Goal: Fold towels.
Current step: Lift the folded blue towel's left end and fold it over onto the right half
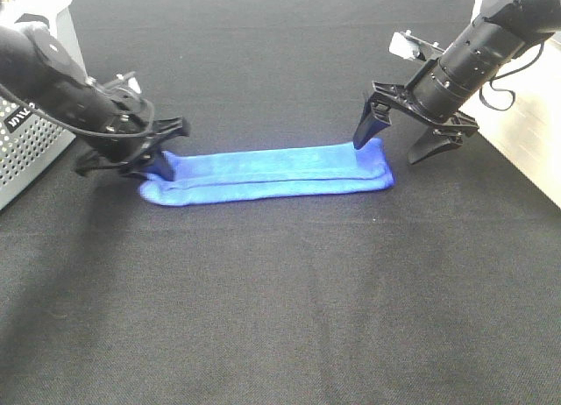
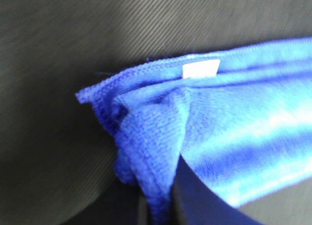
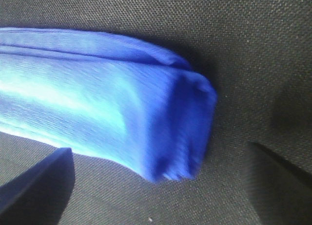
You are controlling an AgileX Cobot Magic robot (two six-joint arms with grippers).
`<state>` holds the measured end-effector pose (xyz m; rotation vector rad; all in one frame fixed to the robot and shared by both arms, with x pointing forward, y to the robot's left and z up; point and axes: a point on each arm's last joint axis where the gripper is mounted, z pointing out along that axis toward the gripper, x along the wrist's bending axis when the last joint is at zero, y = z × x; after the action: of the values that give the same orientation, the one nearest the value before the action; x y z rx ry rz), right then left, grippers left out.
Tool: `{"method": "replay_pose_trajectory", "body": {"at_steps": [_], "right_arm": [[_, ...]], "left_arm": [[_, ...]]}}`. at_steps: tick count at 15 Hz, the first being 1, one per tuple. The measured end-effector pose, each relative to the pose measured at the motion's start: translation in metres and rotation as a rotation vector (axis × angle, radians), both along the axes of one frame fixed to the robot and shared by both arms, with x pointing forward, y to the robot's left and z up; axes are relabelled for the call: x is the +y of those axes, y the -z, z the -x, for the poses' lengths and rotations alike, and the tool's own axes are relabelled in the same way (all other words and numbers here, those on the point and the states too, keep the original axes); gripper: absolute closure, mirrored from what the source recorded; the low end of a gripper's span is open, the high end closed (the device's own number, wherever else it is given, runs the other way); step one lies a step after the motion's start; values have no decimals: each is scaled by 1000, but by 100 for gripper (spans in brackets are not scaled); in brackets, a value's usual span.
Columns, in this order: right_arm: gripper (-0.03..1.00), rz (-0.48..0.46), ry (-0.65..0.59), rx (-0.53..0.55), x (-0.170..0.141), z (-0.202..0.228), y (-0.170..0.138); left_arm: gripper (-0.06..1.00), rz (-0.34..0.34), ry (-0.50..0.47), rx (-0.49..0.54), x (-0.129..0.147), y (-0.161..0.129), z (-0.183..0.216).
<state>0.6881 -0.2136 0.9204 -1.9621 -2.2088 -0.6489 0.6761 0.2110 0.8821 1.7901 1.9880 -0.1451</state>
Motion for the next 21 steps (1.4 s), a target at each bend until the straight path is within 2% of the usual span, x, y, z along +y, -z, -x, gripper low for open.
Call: {"method": "replay_pose_trajectory", "body": {"at_steps": [3, 4, 6, 8, 10, 12, 13, 16, 18, 20, 21], "right_arm": [[10, -3, -8, 18, 0, 2, 0], [10, -3, -8, 18, 0, 2, 0], [10, -22, 5, 26, 2, 2, 0], [10, -57, 10, 50, 4, 4, -1], [10, -76, 13, 64, 6, 5, -2], [10, -81, 12, 67, 6, 5, -4], [10, -82, 11, 56, 6, 6, -9], [10, -88, 9, 12, 6, 8, -29], [10, -88, 7, 1, 6, 8, -35], [10, -88, 6, 4, 6, 9, -35], [10, -88, 6, 4, 6, 9, -35]], "left_arm": [[89, -110, -29, -45, 26, -49, 4], [89, -110, -29, -45, 26, -49, 4], [89, -124, -40, -64, 26, -81, 6], [89, -95, -7, -47, 1, -107, 8], [89, -70, 20, -40, -30, -119, 11], [89, -44, 32, -41, -61, -121, 13], [89, -31, 39, -26, -83, -113, 12], [87, -2, 42, -4, -124, -94, 3], [79, 20, 32, -8, -148, -81, -5], [61, 54, 19, -27, -167, -70, -10], [61, 54, 19, -27, -167, -70, -10]]}}
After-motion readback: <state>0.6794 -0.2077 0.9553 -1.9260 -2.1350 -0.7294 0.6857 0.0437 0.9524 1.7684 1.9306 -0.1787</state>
